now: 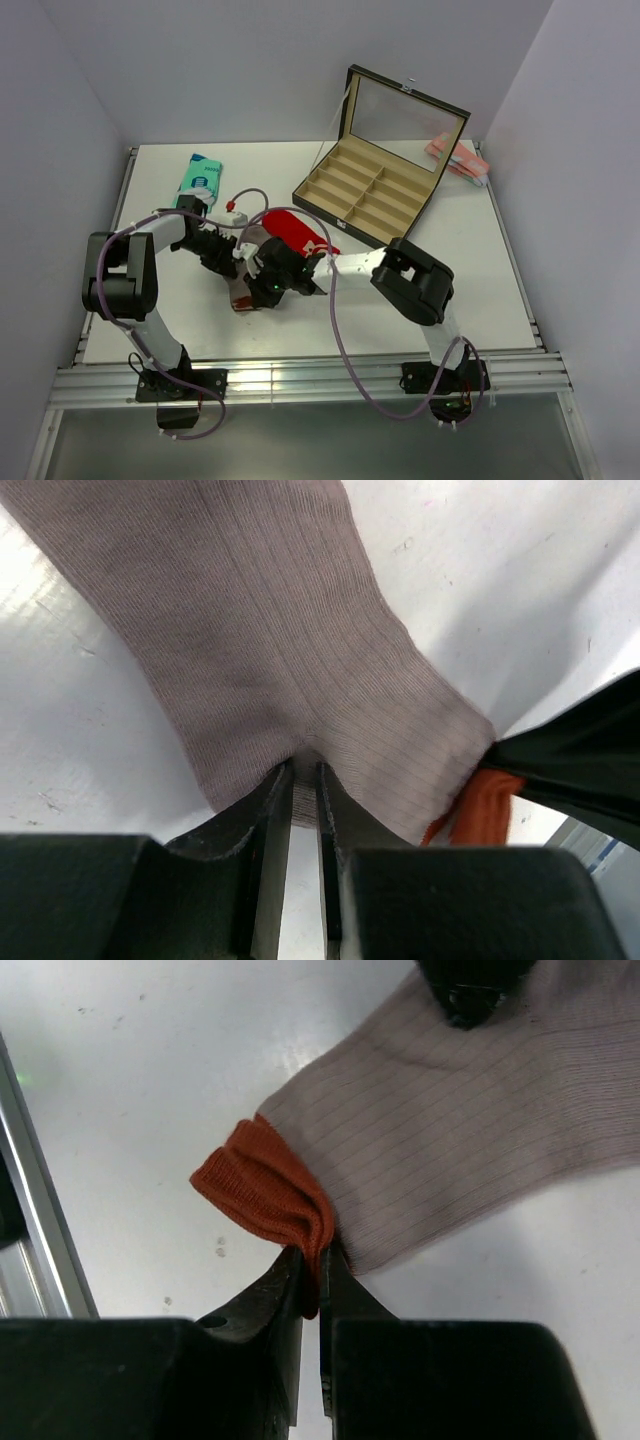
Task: Roll the socks
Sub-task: Roll the sock at the center of the board.
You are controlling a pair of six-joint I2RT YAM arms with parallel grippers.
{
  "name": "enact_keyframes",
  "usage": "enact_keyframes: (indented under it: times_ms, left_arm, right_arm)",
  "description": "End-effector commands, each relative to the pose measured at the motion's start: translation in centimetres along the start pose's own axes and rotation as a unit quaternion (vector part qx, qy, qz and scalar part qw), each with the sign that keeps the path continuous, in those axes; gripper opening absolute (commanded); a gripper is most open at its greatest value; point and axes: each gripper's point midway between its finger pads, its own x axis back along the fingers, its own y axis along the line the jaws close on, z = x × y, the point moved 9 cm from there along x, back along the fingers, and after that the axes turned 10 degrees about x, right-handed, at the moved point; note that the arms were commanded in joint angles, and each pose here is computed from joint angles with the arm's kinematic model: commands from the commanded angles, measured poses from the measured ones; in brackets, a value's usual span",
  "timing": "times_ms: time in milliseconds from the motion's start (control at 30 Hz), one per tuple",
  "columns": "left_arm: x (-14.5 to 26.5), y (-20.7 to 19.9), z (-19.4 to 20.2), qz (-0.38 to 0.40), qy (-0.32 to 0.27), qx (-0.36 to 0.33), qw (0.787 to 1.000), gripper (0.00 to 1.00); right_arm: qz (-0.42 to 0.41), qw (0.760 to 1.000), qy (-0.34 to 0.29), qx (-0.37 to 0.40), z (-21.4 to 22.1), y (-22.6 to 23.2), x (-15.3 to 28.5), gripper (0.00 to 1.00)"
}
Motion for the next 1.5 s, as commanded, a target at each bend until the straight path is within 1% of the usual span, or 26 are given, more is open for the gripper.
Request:
enact_keyframes:
  times_ms: [0, 133, 267, 300, 333, 500, 600, 767, 833, 1000, 1067, 1100, 1167, 1200, 1267, 1300, 1367, 1400, 1467]
  left_arm:
    - [0.2, 0.3, -1.4, -0.012, -0.033, -0.023, 0.999, 0.22]
    - [0.6, -0.1, -1.6, -0.008, -0.048, -0.04, 0.998, 0.23]
    - [0.9, -0.3, -1.7, -0.017, -0.063, -0.052, 0.997, 0.24]
    - [1.3, -0.4, -1.8, -0.028, -0.071, -0.057, 0.995, 0.26]
    - [1.5, -0.5, -1.8, -0.035, -0.077, -0.055, 0.995, 0.27]
    - [3.5, -1.5, -2.4, -0.068, -0.132, -0.091, 0.985, 0.32]
    - [4.3, -2.0, -2.3, -0.076, -0.152, -0.095, 0.981, 0.36]
    - [5.4, -1.4, -2.2, -0.084, -0.171, -0.067, 0.979, 0.37]
    - [6.9, -0.2, -1.8, -0.097, -0.191, -0.048, 0.976, 0.37]
    - [9.8, -0.2, -1.1, -0.117, -0.228, -0.07, 0.964, 0.39]
    - [10.0, -0.4, -0.7, -0.122, -0.232, -0.072, 0.962, 0.39]
    - [10.5, -0.8, -0.6, -0.122, -0.236, -0.096, 0.959, 0.4]
    - [10.3, -1.4, 0.2, -0.113, -0.229, -0.111, 0.96, 0.41]
    - [10.7, -1.9, 0.5, -0.117, -0.231, -0.139, 0.956, 0.42]
    - [10.4, -2.5, 1.5, -0.11, -0.214, -0.159, 0.957, 0.41]
    - [10.5, -3.2, 1.7, -0.115, -0.213, -0.197, 0.95, 0.43]
    - [9.8, -3.8, 3.1, -0.114, -0.189, -0.221, 0.95, 0.44]
    - [9.7, -4.6, 3.4, -0.116, -0.185, -0.257, 0.941, 0.45]
    - [9.0, -5.4, 4.6, -0.119, -0.168, -0.283, 0.936, 0.45]
  right_arm:
    - [-0.042, 0.998, 0.029, -0.046, -0.9, -0.5, -0.3, 0.0]
    - [-0.072, 0.993, 0.057, -0.075, -0.9, -1.0, -1.2, 0.0]
    - [-0.075, 0.991, 0.07, -0.084, -1.1, -1.2, -1.3, 0.0]
    - [-0.076, 0.991, 0.074, -0.086, -1.1, -1.1, -1.2, 0.0]
    - [-0.075, 0.99, 0.079, -0.089, -1.0, -1.2, -1.3, 0.0]
    - [-0.073, 0.985, 0.103, -0.116, -0.7, -1.2, -1.5, 0.0]
    - [-0.07, 0.982, 0.113, -0.131, -0.6, -1.5, -1.8, 0.0]
    - [-0.069, 0.979, 0.125, -0.145, -0.4, -2.0, -2.4, 0.0]
    - [-0.068, 0.977, 0.132, -0.152, 0.0, -2.1, -2.6, 0.0]
    - [-0.063, 0.972, 0.15, -0.171, 0.1, -2.7, -2.9, 0.0]
    - [-0.061, 0.97, 0.154, -0.179, 0.2, -3.0, -3.1, 0.0]
    - [-0.062, 0.968, 0.16, -0.184, 0.3, -3.1, -3.0, 0.0]
    - [-0.063, 0.965, 0.161, -0.198, 0.3, -3.5, -3.1, 0.0]
    - [-0.067, 0.962, 0.165, -0.209, 0.4, -3.8, -2.9, 0.0]
    - [-0.065, 0.959, 0.167, -0.218, 0.2, -4.4, -2.8, 0.0]
    - [-0.06, 0.956, 0.174, -0.226, 0.3, -4.8, -2.6, 0.0]
    - [-0.063, 0.956, 0.173, -0.229, -0.2, -5.2, -2.5, 0.0]
    - [-0.065, 0.953, 0.178, -0.237, -0.2, -5.4, -2.3, 0.0]
    - [-0.068, 0.952, 0.175, -0.242, -0.8, -5.7, -2.4, 0.0]
